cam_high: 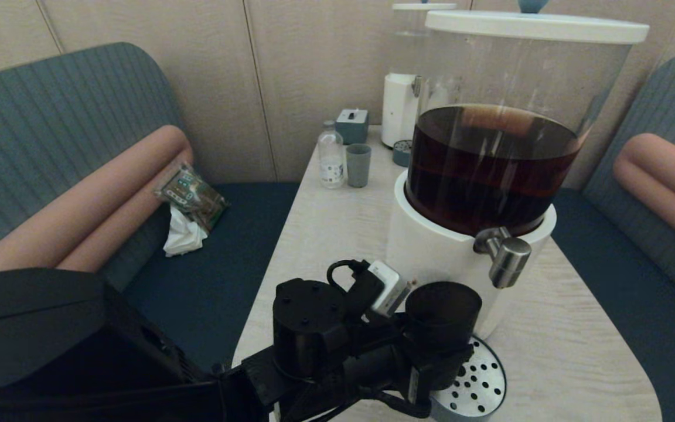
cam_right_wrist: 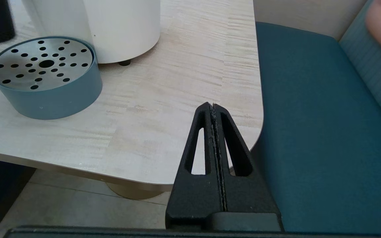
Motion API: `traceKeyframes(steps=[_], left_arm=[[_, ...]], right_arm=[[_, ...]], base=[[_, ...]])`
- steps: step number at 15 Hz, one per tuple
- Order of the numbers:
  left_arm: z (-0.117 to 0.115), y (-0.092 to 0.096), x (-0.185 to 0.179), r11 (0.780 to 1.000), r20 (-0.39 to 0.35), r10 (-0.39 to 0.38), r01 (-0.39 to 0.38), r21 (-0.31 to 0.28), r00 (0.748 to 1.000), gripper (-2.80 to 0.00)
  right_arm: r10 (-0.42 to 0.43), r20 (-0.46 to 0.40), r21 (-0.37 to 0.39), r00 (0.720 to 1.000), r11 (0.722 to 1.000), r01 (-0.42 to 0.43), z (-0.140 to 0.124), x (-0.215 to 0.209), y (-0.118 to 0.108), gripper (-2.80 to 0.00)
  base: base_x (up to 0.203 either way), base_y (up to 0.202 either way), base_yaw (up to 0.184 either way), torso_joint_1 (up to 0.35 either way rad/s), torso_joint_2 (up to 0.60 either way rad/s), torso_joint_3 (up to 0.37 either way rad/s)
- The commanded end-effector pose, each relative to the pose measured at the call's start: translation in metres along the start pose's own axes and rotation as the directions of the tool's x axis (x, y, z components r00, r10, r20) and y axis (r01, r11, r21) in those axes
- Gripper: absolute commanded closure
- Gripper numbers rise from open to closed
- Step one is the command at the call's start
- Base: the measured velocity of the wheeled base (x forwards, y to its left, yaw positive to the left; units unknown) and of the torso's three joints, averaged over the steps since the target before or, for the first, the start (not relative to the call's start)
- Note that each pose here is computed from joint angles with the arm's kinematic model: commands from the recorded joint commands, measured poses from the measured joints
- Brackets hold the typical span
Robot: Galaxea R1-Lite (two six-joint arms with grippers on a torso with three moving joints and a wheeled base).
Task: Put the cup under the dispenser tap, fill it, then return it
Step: Place the cup next to the water dispenser
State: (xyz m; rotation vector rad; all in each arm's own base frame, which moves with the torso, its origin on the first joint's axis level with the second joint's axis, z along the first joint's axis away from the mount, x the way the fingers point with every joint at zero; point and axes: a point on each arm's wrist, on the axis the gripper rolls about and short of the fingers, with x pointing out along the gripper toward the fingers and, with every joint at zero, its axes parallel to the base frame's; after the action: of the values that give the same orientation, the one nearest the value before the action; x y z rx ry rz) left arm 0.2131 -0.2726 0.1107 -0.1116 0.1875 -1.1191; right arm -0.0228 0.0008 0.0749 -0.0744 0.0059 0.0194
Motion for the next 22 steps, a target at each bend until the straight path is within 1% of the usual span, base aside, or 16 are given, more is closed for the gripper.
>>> traceKeyframes(steps=[1, 4, 6, 9, 13, 15, 18, 22], left_arm=[[0.009, 0.0, -0.01, 1.0, 0.027, 0.016, -0.016, 0.001, 1.0, 0.0], [0.017, 0.005, -0.028, 0.998, 0.044, 0.067, -0.066, -0.015, 0.997, 0.0], [0.022, 0.012, -0.041, 0.994, 0.056, 0.107, -0.106, -0.02, 0.993, 0.0], [0.027, 0.023, -0.059, 0.984, 0.071, 0.179, -0.177, -0.034, 0.981, 0.0], [0.032, 0.045, -0.077, 0.964, 0.094, 0.267, -0.264, -0.043, 0.959, 0.0], [0.033, 0.055, -0.08, 0.953, 0.098, 0.301, -0.298, -0.046, 0.948, 0.0], [0.03, 0.078, -0.077, 0.938, 0.104, 0.348, -0.344, -0.049, 0.932, 0.0], [0.028, 0.109, -0.057, 0.923, 0.132, 0.386, -0.383, -0.049, 0.913, 0.0]], right_arm=[[0.002, 0.003, -0.001, 1.0, 1.0, -0.002, 0.0, 0.0, 0.0, 0.0], [0.001, 0.004, 0.0, 1.0, 1.0, -0.001, 0.0, 0.0, 0.0, 0.0], [0.001, 0.004, -0.001, 1.0, 1.0, -0.001, 0.0, 0.0, 0.0, 0.0], [0.001, 0.002, -0.001, 1.0, 1.0, -0.001, 0.0, 0.0, 0.0, 0.0], [0.001, 0.004, -0.001, 1.0, 1.0, -0.001, 0.0, 0.0, 0.0, 0.0], [0.001, 0.004, -0.001, 1.0, 1.0, -0.001, 0.0, 0.0, 0.0, 0.0], [0.001, 0.002, -0.001, 1.0, 1.0, -0.001, 0.0, 0.0, 0.0, 0.0], [0.001, 0.004, -0.001, 1.0, 1.0, -0.001, 0.0, 0.0, 0.0, 0.0]], base=[[0.0, 0.0, 0.0, 0.0, 0.0, 0.0], [0.0, 0.0, 0.0, 0.0, 0.0, 0.0], [0.0, 0.0, 0.0, 0.0, 0.0, 0.0], [0.0, 0.0, 0.0, 0.0, 0.0, 0.0], [0.0, 0.0, 0.0, 0.0, 0.0, 0.0], [0.0, 0.0, 0.0, 0.0, 0.0, 0.0], [0.0, 0.0, 0.0, 0.0, 0.0, 0.0], [0.0, 0.0, 0.0, 0.0, 0.0, 0.0]])
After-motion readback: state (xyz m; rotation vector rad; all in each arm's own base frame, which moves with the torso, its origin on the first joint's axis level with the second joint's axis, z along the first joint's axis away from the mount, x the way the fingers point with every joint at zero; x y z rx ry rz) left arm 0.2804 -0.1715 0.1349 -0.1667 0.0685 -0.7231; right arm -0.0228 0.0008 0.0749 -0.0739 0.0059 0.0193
